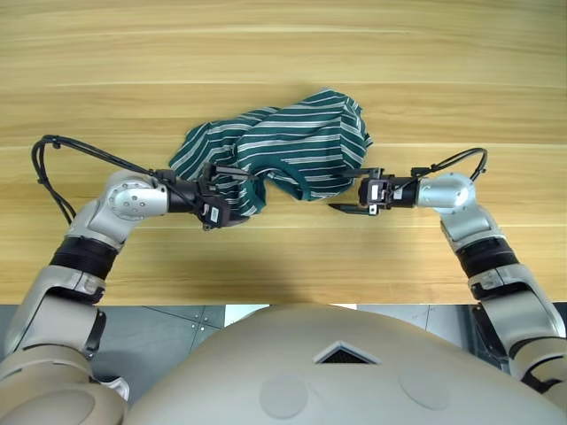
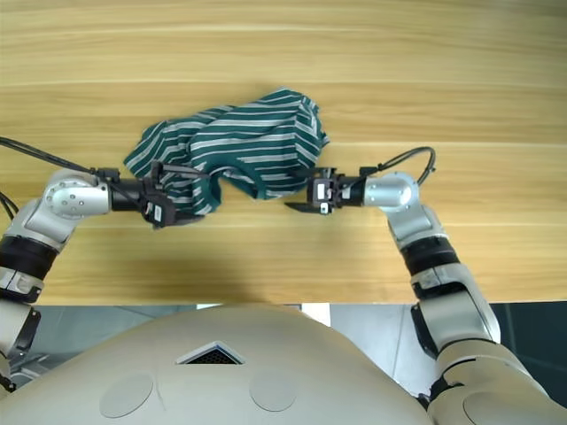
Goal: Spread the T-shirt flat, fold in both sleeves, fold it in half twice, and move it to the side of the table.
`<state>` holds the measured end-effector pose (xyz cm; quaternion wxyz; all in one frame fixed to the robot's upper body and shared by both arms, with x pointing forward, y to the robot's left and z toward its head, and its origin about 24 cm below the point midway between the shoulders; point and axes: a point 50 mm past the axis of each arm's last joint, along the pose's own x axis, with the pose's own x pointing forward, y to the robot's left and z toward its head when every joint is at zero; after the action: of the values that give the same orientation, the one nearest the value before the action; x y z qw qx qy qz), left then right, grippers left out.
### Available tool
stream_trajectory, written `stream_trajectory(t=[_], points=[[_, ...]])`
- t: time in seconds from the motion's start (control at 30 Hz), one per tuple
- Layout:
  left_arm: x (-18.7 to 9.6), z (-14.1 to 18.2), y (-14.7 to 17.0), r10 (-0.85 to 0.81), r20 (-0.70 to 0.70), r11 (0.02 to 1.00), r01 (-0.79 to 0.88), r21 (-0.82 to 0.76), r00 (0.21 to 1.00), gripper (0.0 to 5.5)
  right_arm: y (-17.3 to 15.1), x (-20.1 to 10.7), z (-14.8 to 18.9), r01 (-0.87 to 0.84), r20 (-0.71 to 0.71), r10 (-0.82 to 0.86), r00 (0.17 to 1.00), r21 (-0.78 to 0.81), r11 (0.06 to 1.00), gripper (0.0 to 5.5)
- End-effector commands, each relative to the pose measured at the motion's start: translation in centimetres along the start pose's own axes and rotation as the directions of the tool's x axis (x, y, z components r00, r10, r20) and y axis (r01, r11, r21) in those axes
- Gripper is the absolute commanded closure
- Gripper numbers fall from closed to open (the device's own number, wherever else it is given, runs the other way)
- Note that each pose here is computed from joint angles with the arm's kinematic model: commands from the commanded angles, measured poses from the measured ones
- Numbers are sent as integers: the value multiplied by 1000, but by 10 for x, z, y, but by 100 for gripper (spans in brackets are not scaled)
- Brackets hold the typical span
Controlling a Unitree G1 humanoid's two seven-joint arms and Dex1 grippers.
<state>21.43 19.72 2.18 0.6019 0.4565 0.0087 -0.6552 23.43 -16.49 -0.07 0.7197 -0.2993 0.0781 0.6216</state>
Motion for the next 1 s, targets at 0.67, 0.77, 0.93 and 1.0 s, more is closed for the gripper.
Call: stream_trajectory(t=[0.67,0.77,0.93,1.0], points=[[-18,-35,-39,-203,-320,978,206,-26,925,478,21,14,-20,-72,-115,78,990,57,996,453],[-16,-33,-41,-211,-305,976,216,-19,929,525,21,14,-20,-74,-114,80,990,59,996,502],[-15,-32,-40,-204,-291,978,209,-13,935,550,21,15,-20,-64,-109,71,991,62,996,543],[-15,-32,-39,-197,-288,979,202,-12,937,550,20,14,-20,-53,-105,59,993,65,997,543]])
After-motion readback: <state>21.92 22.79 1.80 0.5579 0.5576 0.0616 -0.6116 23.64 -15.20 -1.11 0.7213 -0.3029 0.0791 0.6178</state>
